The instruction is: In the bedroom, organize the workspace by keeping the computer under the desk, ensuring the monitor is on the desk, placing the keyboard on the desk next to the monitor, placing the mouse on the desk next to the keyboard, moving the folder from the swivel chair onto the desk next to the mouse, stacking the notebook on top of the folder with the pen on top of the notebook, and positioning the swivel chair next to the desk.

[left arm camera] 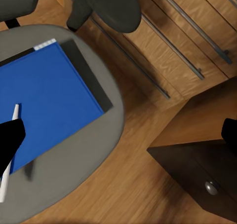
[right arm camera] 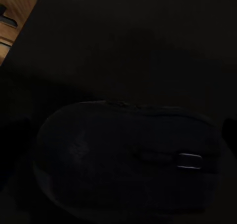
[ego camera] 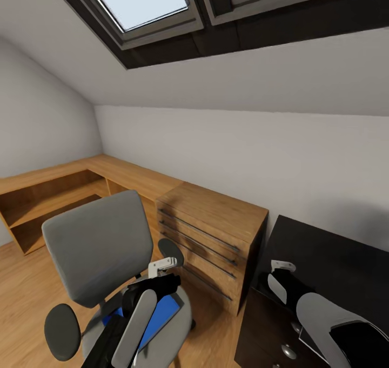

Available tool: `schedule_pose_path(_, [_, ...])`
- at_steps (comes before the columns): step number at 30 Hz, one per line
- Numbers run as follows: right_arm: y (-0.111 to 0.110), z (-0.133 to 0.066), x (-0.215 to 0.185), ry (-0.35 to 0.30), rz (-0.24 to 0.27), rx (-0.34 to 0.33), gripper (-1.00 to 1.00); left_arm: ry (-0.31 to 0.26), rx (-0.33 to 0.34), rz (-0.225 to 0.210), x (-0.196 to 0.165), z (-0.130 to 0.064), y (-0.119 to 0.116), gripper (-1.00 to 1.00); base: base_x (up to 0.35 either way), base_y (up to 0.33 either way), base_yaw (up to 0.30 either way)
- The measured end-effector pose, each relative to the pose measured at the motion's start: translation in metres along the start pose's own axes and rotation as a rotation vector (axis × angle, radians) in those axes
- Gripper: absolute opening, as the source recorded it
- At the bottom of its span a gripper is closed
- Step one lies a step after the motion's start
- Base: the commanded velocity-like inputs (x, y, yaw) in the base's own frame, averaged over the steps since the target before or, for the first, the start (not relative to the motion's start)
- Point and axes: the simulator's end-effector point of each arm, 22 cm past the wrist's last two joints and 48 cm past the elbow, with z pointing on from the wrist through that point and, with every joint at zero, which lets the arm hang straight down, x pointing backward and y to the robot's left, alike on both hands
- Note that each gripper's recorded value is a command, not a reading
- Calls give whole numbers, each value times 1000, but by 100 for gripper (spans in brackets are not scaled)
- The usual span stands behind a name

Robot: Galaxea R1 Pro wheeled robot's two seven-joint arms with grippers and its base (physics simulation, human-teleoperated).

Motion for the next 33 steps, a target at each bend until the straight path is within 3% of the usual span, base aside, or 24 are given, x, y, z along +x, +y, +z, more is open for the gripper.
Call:
schedule_pose_path(14, [0,0,0,0,0,0,100,2,3,-2,0,0,-1,100,0,0,0])
schedule_pose_path(29, [0,0,0,0,0,0,100,29,41,-33,6,0,-9,100,0,0,0])
schedule_pose_path(30, [0,0,0,0,-1,0,-100,30,41,-33,6,0,-9,100,0,0,0])
schedule_pose_path(33, [1,0,0,0,1,-2,-100,30,41,-33,6,0,-9,100,0,0,0])
